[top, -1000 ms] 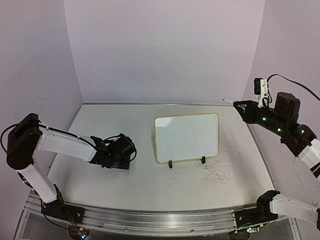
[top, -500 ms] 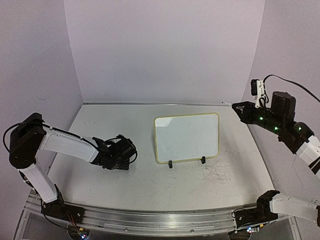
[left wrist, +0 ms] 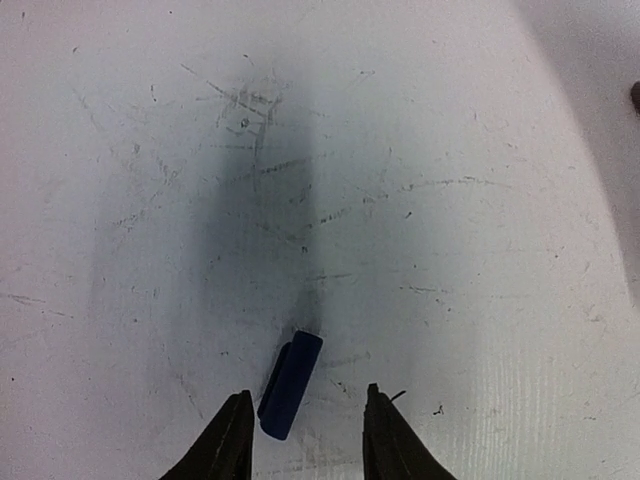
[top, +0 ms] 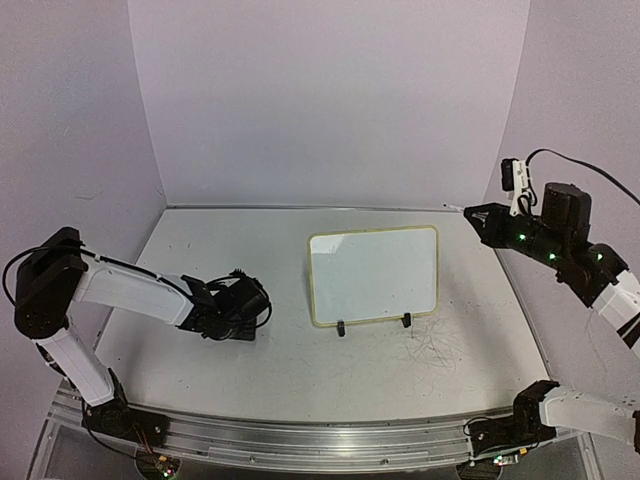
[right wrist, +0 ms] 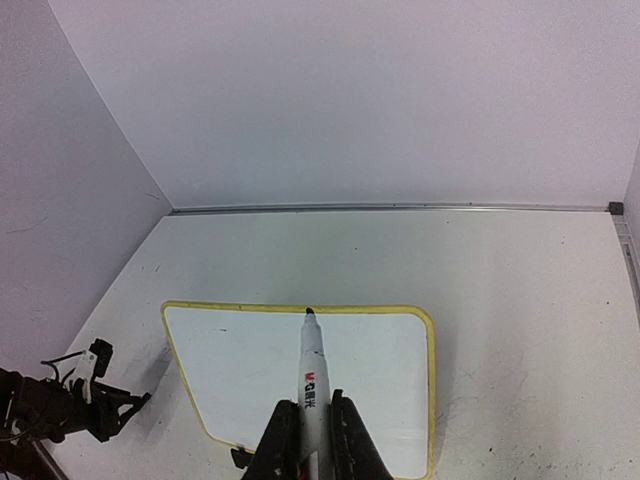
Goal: Write a sentence on the whiteboard
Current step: Place the pen cap at the center of the board, then hold the whiteboard at the center of the board.
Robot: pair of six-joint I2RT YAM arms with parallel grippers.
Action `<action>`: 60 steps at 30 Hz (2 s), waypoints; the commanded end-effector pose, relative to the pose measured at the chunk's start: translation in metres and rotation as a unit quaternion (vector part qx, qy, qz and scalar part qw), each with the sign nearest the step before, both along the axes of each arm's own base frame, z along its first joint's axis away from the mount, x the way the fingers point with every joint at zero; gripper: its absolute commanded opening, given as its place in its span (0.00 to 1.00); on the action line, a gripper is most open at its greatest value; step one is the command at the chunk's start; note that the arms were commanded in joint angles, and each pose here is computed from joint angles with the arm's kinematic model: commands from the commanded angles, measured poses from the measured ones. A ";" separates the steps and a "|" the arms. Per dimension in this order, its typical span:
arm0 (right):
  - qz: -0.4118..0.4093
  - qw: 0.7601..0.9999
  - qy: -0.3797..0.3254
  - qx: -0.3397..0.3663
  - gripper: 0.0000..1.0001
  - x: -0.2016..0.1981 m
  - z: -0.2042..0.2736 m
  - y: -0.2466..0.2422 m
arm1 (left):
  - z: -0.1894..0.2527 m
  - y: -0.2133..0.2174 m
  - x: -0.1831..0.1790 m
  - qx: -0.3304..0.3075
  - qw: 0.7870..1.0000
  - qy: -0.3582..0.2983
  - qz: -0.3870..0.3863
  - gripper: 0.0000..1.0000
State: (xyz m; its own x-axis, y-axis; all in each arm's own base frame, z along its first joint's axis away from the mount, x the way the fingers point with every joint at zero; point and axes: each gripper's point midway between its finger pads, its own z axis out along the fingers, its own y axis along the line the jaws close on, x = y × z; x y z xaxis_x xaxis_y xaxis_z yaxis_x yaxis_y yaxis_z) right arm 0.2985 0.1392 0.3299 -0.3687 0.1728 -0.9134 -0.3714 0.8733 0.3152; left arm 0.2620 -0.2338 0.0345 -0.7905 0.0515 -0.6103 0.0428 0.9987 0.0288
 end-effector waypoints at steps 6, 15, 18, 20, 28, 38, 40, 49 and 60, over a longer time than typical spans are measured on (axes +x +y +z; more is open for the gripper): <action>-0.005 1.000 -0.003 0.002 0.00 -0.008 -0.005 -0.005 | 0.059 -0.010 0.015 -0.048 0.997 -0.064 -0.006 0.50; -0.023 1.000 -0.011 -0.003 0.00 -0.009 -0.002 -0.012 | 0.111 -0.013 0.025 -0.105 0.990 -0.090 -0.038 0.72; -0.039 0.999 -0.010 -0.012 0.00 -0.007 -0.005 -0.018 | 0.132 -0.013 0.027 -0.133 0.984 -0.099 -0.068 0.84; -0.051 0.998 -0.008 -0.021 0.00 -0.003 -0.006 -0.022 | 0.144 -0.013 0.025 -0.149 0.978 -0.106 -0.096 0.92; -0.032 0.999 0.015 -0.018 0.00 0.006 -0.017 -0.010 | 0.204 -0.020 0.050 -0.210 0.942 -0.133 -0.225 0.96; 0.013 0.999 0.024 0.029 0.00 0.010 -0.014 0.015 | 0.228 -0.057 0.095 -0.274 0.889 -0.131 -0.344 0.94; 0.029 0.998 0.028 0.041 0.00 0.008 -0.017 0.024 | 0.222 -0.071 0.091 -0.294 0.870 -0.113 -0.379 0.91; 0.074 0.996 0.041 0.028 0.00 0.001 -0.023 0.078 | 0.184 -0.068 0.085 -0.279 0.871 -0.100 -0.391 0.88; 0.093 0.995 0.035 -0.002 0.00 -0.001 -0.026 0.109 | 0.195 -0.070 0.073 -0.342 0.859 -0.100 -0.368 0.80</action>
